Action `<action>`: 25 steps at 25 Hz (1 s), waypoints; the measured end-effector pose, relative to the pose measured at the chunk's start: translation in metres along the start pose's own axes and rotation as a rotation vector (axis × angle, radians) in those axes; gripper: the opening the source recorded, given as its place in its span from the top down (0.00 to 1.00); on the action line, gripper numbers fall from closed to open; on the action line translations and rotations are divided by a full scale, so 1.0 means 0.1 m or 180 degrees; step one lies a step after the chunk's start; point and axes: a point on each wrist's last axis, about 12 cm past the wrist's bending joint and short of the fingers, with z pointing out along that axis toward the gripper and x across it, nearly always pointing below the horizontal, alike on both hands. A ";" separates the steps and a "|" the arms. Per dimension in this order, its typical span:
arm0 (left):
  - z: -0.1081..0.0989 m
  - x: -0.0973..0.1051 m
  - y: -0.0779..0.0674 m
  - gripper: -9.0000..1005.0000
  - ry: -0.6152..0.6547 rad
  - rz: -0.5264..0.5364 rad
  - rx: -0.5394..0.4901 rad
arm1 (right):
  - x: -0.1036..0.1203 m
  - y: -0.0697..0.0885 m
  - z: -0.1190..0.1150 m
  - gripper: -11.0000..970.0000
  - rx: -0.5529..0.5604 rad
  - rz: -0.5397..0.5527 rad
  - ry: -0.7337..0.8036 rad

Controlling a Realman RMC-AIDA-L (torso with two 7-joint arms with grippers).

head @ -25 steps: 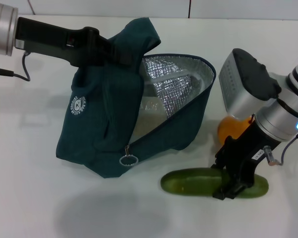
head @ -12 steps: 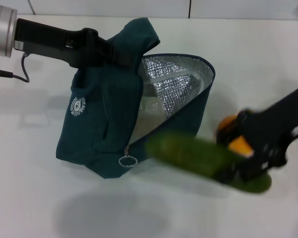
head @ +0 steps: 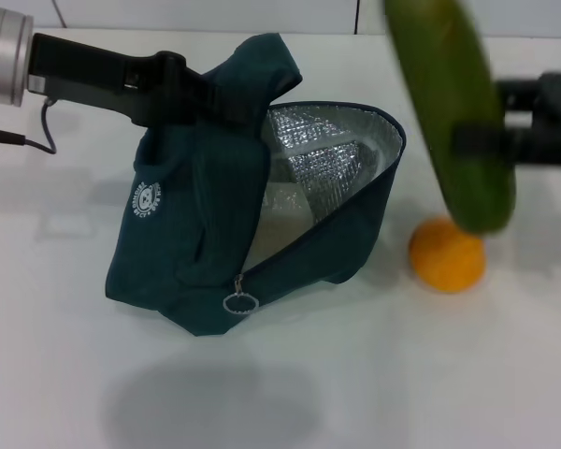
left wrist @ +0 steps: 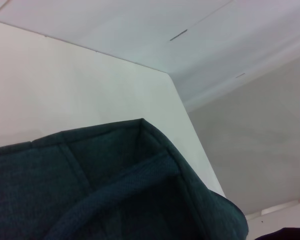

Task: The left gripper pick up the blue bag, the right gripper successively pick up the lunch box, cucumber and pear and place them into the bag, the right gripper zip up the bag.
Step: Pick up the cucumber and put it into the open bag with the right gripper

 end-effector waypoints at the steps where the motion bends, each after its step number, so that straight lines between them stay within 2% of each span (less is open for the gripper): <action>1: 0.00 0.00 0.00 0.95 0.0000 0.0001 0.0000 | 0.03 -0.01 -0.02 0.41 0.0060 -0.0011 -0.0114; 8: 0.03 0.00 -0.01 0.95 0.0010 0.0001 0.0024 | 0.31 -0.15 0.07 0.40 0.0583 -0.0180 -0.0935; 12: 0.04 0.00 -0.02 0.95 0.0012 0.0003 0.0033 | 0.37 -0.26 0.19 0.39 0.0762 -0.0288 -0.1065; 15: 0.05 0.00 -0.02 0.95 0.0012 0.0012 0.0037 | 0.39 -0.37 0.34 0.39 0.0850 -0.0291 -0.0920; 19: 0.05 0.00 -0.02 0.95 0.0008 0.0017 0.0042 | 0.38 -0.51 0.57 0.38 0.0869 -0.0113 -0.0414; 22: 0.04 0.01 -0.01 0.95 0.0007 0.0016 0.0040 | 0.34 -0.59 0.63 0.38 0.0952 -0.0033 0.0002; 25: 0.04 0.01 0.00 0.95 0.0001 0.0018 0.0039 | 0.23 -0.60 0.58 0.38 0.1025 -0.0032 0.0356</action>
